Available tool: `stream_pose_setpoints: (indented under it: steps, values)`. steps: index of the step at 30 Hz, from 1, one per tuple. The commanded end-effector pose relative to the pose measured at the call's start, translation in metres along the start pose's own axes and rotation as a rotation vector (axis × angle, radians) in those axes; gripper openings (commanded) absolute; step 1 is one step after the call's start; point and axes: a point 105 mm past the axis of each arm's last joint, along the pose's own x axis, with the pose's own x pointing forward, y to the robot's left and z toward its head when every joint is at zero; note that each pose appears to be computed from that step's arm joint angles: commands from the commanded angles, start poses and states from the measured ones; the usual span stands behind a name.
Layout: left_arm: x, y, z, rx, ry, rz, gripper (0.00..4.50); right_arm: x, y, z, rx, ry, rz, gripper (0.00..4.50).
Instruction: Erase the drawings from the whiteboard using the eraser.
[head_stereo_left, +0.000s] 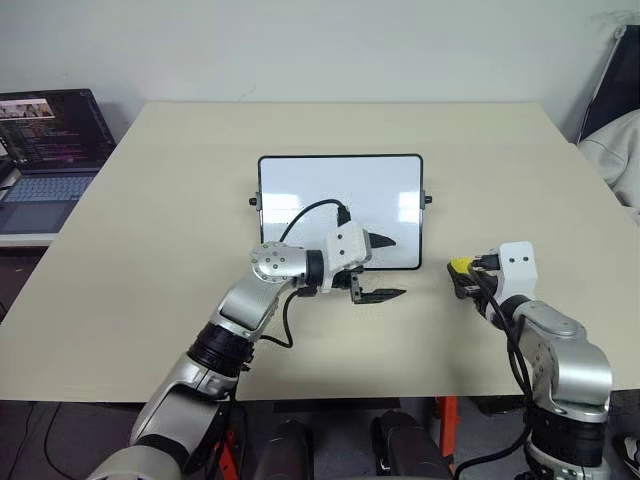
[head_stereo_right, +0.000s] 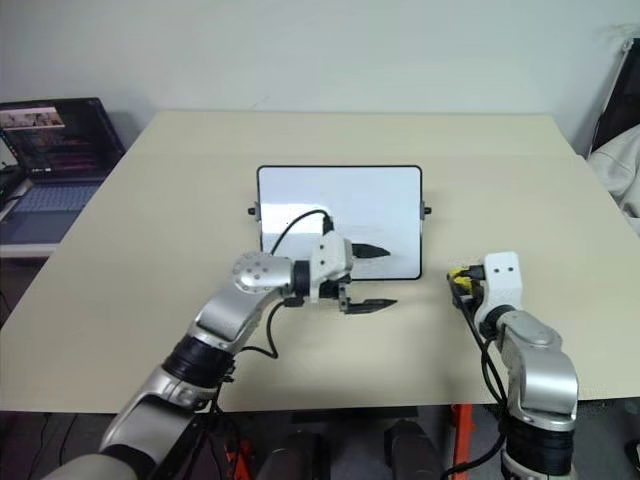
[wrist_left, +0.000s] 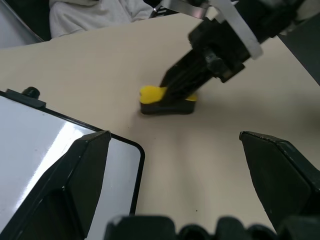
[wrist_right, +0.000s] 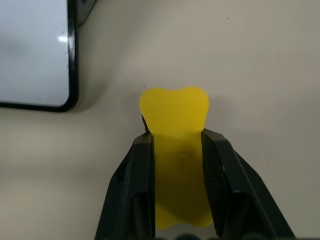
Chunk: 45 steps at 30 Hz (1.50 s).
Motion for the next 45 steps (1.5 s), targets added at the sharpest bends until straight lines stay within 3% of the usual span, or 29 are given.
stream_pose_setpoints:
  steps: [1, 7, 16, 18, 24, 28, 31, 35, 40, 45]
  values:
    - [0.003, 0.001, 0.011, 0.071, -0.018, -0.020, 4.50, 0.006, -0.011, 0.013, 0.019, -0.049, -0.046, 0.97]
    - [-0.001, -0.001, 0.007, 0.056, -0.015, 0.015, 4.50, 0.021, -0.026, 0.013, 0.073, -0.029, -0.090, 0.97]
    - [-0.032, -0.002, -0.014, -0.023, 0.040, 0.152, 4.50, 0.025, -0.030, 0.021, 0.097, -0.077, -0.082, 3.97]
    - [-0.044, -0.001, -0.021, -0.046, 0.054, 0.209, 4.50, 0.024, -0.029, 0.024, 0.106, -0.099, -0.077, 4.43]
    - [-0.095, 0.008, -0.026, -0.156, 0.037, 0.511, 4.50, 0.000, -0.010, 0.053, 0.026, -0.292, 0.003, 4.43]
    - [-0.125, 0.006, -0.025, -0.198, 0.028, 0.729, 4.50, -0.019, -0.003, 0.050, -0.032, -0.368, 0.002, 4.43]
    - [-0.163, 0.008, -0.034, -0.214, 0.056, 1.013, 4.50, -0.045, 0.003, 0.051, -0.122, -0.551, -0.009, 4.43]
    - [-0.198, -0.015, -0.058, -0.243, 0.170, 1.248, 4.50, -0.065, -0.007, 0.025, -0.083, -0.601, -0.018, 4.43]
    - [-0.203, -0.043, -0.073, -0.299, 0.234, 1.385, 4.50, -0.066, -0.012, -0.008, -0.035, -0.544, -0.013, 4.43]
    - [-0.189, -0.044, -0.064, -0.277, 0.223, 1.371, 4.50, -0.068, -0.009, -0.001, -0.049, -0.549, 0.025, 4.43]
